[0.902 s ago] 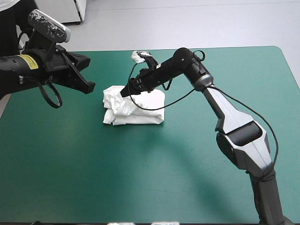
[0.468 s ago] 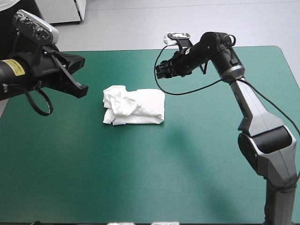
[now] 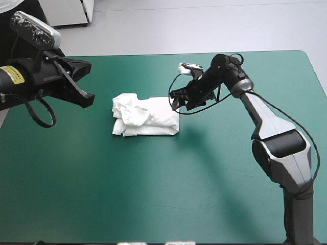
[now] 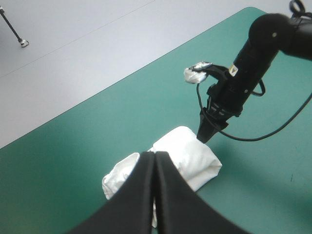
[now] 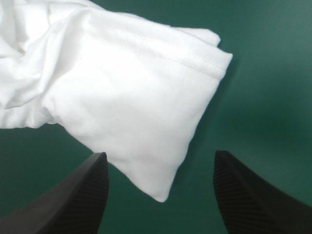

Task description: Fold the cloth

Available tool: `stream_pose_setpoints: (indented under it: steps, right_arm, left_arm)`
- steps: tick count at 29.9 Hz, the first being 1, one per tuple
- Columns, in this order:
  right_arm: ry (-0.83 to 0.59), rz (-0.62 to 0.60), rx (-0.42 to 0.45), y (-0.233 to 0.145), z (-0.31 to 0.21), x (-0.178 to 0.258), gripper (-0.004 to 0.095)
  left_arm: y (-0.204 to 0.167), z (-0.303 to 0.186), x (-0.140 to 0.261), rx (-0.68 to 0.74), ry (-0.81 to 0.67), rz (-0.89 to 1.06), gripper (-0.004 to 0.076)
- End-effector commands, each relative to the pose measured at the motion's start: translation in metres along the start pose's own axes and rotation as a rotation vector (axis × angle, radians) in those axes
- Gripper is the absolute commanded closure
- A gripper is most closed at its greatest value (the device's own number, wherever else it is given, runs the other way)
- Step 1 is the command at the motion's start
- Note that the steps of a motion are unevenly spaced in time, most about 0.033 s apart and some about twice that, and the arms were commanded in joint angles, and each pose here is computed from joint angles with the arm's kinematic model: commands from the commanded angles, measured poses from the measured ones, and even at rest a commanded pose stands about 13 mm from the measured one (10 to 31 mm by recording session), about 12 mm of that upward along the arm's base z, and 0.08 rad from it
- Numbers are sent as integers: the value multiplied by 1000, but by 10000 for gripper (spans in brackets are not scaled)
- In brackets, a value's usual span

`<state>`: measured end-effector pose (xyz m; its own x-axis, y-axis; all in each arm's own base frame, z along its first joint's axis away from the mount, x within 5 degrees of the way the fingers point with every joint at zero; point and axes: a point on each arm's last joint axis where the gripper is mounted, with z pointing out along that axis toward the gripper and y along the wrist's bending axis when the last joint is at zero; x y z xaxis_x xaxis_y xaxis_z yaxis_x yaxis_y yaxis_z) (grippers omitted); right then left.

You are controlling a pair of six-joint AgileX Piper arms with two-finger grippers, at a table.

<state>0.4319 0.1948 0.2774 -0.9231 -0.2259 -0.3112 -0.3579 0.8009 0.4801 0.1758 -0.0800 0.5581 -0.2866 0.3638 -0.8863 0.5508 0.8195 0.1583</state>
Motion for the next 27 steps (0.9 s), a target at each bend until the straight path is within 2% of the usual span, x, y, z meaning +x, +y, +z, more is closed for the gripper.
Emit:
stream_pose_setpoints:
  steps: [1, 14, 15, 17, 21, 24, 27]
  right_arm:
    - [-37, -20, -105, 15, -12, -4, 323]
    - [21, 23, -155, -9, 39, -6, 335]
    - [21, 15, -163, -8, 41, -6, 364]
    - [14, 10, -159, -8, 43, -6, 486]
    - [-12, -47, -135, -10, 43, -8, 928]
    - [-6, -65, -77, -16, 43, -8, 908]
    - [8, -81, 57, -29, 36, -7, 908]
  left_arm:
    - [-3, -16, -5, 2, -58, -7, 734]
    - [-3, -16, -5, 7, -64, -11, 734]
    - [-3, -16, -5, 7, -64, -11, 734]
    - [-3, -16, -5, 7, -64, -11, 734]
    - [-3, -16, -5, 7, -64, -12, 734]
    - [-3, -16, -5, 7, -64, -14, 734]
    - [-4, -16, -5, 13, -65, -16, 734]
